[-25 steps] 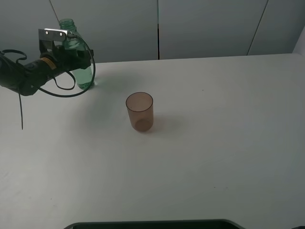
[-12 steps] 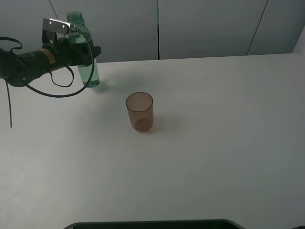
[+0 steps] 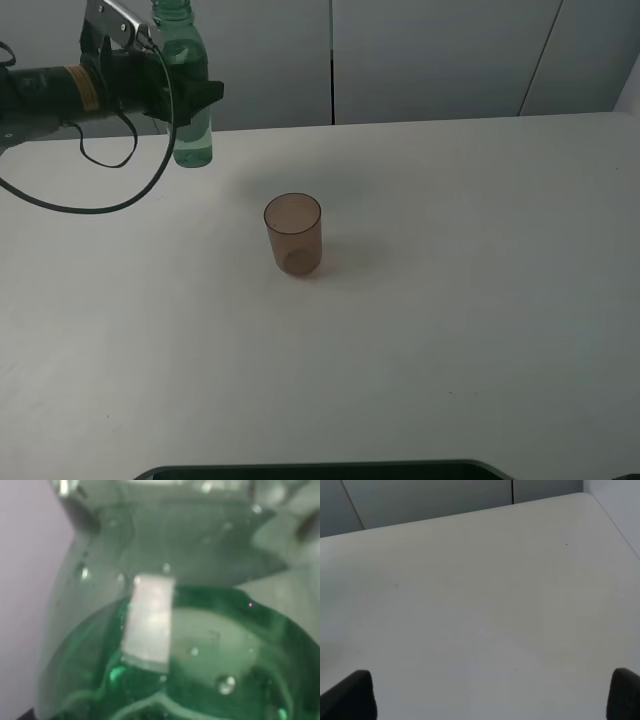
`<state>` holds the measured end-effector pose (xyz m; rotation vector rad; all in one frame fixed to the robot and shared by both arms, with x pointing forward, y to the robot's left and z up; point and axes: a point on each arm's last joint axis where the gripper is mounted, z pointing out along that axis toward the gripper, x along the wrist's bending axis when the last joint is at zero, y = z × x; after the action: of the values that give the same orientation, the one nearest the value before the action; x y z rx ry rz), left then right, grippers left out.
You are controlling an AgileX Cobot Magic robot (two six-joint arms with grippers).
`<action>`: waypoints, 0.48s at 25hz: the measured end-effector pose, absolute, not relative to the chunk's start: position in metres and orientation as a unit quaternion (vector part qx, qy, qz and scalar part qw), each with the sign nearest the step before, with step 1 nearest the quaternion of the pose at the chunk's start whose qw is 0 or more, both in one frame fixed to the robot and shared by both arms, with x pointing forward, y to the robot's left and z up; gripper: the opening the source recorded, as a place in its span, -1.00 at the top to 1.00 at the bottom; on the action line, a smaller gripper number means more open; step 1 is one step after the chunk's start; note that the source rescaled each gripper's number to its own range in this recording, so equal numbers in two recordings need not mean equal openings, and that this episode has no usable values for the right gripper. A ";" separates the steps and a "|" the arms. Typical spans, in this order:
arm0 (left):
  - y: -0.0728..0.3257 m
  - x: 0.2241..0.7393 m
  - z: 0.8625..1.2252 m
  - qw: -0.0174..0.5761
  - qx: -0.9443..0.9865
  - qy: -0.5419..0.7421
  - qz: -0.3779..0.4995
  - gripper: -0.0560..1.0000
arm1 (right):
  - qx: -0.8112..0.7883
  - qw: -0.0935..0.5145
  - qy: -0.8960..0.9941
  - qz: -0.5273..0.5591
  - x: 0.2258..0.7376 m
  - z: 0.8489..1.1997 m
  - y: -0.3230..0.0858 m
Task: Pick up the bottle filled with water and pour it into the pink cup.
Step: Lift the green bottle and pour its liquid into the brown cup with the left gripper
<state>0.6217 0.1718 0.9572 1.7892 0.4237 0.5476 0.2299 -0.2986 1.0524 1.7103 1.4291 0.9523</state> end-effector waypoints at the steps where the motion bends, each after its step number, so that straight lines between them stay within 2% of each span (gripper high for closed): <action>1: 0.170 0.619 0.959 0.571 0.772 0.159 0.230 0.89 | 0.661 0.351 0.552 0.368 0.230 1.052 -0.299; 6: 0.163 0.607 0.962 0.544 0.805 0.085 0.221 0.89 | 0.661 0.351 0.552 0.368 0.230 1.052 -0.299; 12: 0.132 0.594 0.948 0.460 0.858 0.009 0.227 0.89 | 0.661 0.351 0.552 0.368 0.230 1.052 -0.299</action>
<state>0.5936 0.1318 0.9480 2.1120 0.0213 0.5575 0.2299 -0.2986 1.0524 1.7103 1.4291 0.9523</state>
